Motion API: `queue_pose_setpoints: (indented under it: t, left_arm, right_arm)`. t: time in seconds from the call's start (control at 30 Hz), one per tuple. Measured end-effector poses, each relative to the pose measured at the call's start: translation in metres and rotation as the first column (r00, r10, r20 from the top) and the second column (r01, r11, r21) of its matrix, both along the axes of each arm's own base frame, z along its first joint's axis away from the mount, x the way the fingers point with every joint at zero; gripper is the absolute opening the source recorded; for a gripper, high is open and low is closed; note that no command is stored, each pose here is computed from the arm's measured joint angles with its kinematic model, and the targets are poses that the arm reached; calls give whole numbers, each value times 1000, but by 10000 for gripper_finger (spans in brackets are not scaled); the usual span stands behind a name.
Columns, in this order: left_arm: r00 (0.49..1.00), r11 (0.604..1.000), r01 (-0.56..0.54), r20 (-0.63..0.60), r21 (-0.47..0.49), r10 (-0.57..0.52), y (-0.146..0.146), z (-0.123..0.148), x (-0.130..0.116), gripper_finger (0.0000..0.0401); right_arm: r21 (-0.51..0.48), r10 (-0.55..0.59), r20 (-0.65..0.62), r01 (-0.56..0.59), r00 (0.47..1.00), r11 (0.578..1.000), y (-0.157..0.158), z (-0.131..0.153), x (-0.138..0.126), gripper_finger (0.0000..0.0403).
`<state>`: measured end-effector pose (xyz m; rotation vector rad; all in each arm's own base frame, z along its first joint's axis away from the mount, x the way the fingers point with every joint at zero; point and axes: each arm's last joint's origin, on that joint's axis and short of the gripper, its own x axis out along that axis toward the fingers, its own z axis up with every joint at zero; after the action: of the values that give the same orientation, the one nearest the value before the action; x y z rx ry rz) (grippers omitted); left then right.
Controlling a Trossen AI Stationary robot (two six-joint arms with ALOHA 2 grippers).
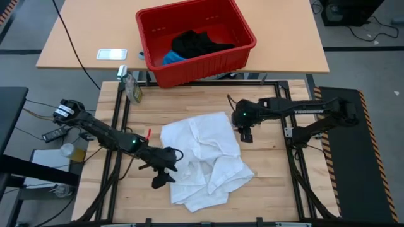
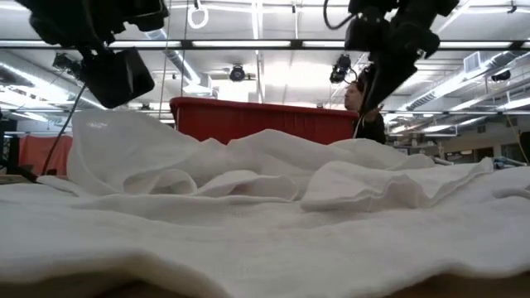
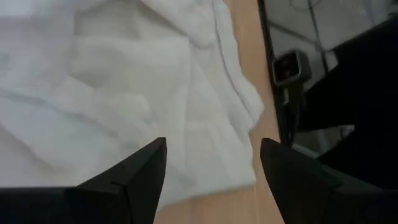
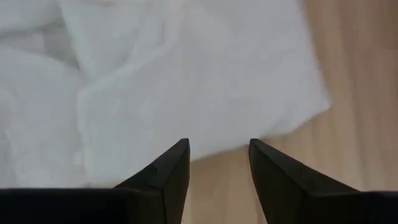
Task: Fold laundry
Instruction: Fold the white polo shirt
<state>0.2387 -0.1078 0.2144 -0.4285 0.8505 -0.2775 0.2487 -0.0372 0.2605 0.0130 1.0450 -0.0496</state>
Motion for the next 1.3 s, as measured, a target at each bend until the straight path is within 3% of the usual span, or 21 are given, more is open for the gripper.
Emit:
queue_pose_setpoints:
  t: [0.13, 0.27, 0.53, 0.8, 1.03, 1.3]
  left_arm:
    - [986, 987, -160, -34, 31, 161, 12, 0, 2, 263]
    - [922, 923, -385, -35, 9, 385, 35, 1, 10, 263]
    - [830, 834, -552, -81, 22, 552, 83, -8, 23, 263]
    - [814, 825, -549, -143, 132, 564, 103, -40, 37, 263]
    - [866, 866, -490, -62, 99, 496, 90, -40, 47, 263]
    - [927, 919, -369, -17, 137, 375, 68, -38, 46, 263]
  right_arm:
    - [-19, 2, 69, 0, 998, 1000, -1, 6, 2, 171]
    - [-4, -9, 111, 10, 994, 1000, -2, 5, 10, 170]
    - [36, 6, 159, -12, 987, 999, -2, -12, 37, 169]
    - [48, -12, 114, 6, 993, 999, -12, -58, 70, 169]
    - [75, -67, 39, 64, 997, 995, -25, -89, 79, 169]
    - [83, -168, -17, 169, 986, 982, -28, -103, 80, 169]
